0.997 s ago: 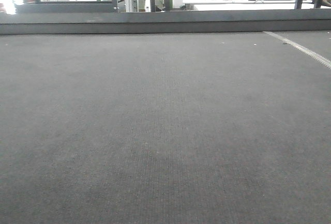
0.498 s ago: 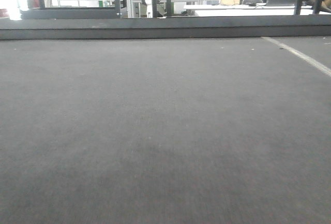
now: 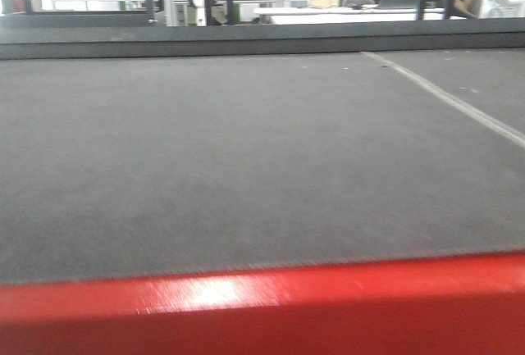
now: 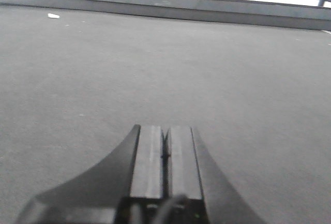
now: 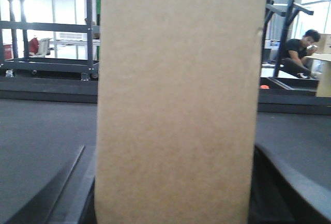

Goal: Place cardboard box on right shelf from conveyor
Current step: 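Drive away from the conveyor holding the box in the right gripper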

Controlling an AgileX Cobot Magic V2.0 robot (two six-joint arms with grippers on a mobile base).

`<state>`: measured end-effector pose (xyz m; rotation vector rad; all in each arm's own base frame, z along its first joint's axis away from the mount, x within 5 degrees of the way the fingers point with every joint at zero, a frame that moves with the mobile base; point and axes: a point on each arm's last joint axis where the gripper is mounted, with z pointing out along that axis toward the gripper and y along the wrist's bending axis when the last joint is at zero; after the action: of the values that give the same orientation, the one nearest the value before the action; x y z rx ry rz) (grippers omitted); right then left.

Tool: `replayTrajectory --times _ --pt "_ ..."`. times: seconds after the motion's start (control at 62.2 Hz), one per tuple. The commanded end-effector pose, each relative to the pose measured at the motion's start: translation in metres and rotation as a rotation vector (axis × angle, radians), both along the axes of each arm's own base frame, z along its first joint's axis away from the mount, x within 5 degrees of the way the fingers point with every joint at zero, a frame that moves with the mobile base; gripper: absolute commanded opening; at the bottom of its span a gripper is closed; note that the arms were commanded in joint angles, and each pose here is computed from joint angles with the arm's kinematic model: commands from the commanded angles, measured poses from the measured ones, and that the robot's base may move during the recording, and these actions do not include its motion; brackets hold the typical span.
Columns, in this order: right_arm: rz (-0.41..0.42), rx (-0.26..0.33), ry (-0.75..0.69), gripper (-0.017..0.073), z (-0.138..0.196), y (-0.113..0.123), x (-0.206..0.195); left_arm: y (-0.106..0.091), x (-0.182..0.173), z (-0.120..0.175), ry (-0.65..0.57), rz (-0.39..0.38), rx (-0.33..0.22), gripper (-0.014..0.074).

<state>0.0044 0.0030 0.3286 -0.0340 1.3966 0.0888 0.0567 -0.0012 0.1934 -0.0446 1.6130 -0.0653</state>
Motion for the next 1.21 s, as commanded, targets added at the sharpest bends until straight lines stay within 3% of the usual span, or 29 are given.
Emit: replayTrajectory --times 0.0,1.19 --pt "-0.013 0.000 -0.137 0.0345 0.0176 -0.0011 -0.0077 0.0002 -0.0009 0.0089 -0.094 0.000 -0.005 -0.0119" --pt "-0.013 0.000 -0.137 0.0345 0.0176 -0.0011 -0.0077 0.0002 -0.0009 0.0089 -0.094 0.000 -0.005 -0.0119"
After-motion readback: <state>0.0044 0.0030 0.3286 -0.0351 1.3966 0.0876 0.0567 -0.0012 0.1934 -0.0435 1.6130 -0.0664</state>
